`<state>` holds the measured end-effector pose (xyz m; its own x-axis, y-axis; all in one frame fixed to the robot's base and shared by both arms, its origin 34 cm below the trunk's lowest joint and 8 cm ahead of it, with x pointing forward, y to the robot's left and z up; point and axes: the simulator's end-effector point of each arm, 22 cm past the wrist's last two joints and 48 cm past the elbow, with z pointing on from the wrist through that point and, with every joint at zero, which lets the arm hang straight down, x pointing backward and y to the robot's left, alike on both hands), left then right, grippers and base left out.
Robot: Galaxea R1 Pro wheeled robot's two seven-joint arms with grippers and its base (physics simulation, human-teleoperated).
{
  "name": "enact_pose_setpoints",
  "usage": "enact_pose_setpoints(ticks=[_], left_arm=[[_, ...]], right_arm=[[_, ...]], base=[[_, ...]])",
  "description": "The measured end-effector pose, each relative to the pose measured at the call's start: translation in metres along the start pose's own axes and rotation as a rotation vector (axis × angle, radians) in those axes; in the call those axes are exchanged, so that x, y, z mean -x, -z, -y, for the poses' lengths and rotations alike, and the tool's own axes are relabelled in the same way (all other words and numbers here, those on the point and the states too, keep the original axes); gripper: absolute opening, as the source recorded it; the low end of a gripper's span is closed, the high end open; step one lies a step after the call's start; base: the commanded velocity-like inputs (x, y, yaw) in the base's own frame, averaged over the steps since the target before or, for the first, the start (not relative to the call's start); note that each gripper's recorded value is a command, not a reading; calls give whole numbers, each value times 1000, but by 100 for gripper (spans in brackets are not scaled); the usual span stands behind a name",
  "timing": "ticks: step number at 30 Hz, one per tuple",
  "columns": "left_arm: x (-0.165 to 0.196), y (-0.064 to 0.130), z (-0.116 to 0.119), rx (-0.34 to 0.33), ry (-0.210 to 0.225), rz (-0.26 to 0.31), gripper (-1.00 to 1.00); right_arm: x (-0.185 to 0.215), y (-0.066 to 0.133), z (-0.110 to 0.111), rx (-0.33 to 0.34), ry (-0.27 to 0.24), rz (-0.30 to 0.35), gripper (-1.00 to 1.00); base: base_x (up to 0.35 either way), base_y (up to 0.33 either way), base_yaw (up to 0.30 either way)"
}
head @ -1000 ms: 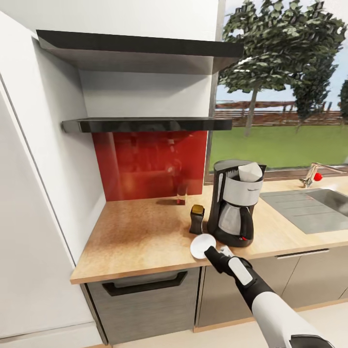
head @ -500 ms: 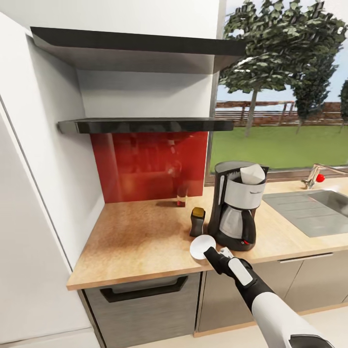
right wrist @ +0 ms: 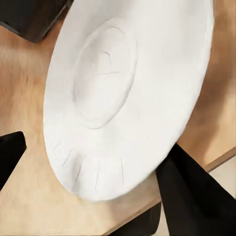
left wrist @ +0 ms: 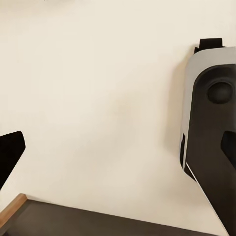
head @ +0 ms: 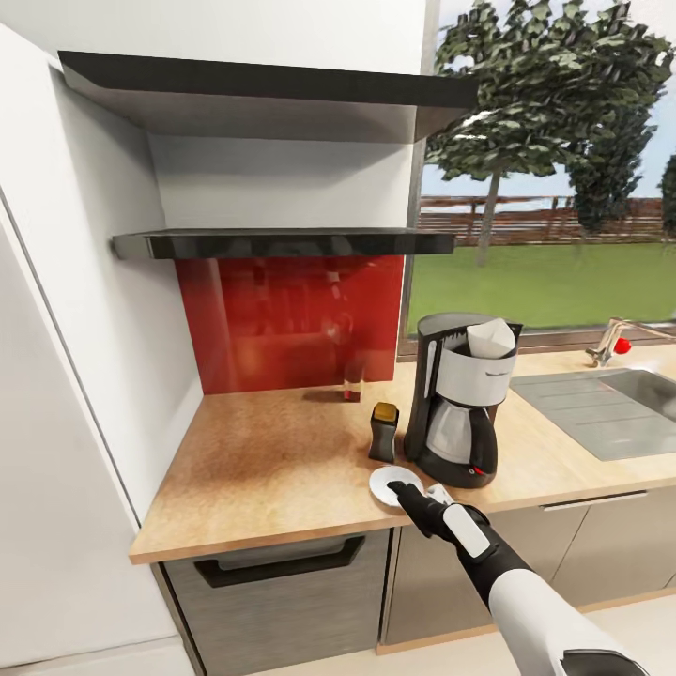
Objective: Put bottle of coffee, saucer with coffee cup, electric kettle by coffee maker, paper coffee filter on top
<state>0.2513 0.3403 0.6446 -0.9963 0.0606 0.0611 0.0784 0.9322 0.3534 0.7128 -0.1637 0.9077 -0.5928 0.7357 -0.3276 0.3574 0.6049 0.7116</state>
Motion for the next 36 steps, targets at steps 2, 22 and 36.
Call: enact_pose_setpoints(ticks=[2, 22, 36], left_arm=[[0, 0, 0, 0, 0, 0, 100], [-8, 0, 0, -1, -10, -39, 100], [-9, 0, 0, -2, -6, -43, 100]], right_arm=[[0, 0, 0, 0, 0, 0, 100], [0, 0, 0, -1, 1, 0, 100], [0, -1, 1, -3, 5, 0, 100]], base=[[0, 0, 0], [-31, -82, 0], [-278, -147, 0]])
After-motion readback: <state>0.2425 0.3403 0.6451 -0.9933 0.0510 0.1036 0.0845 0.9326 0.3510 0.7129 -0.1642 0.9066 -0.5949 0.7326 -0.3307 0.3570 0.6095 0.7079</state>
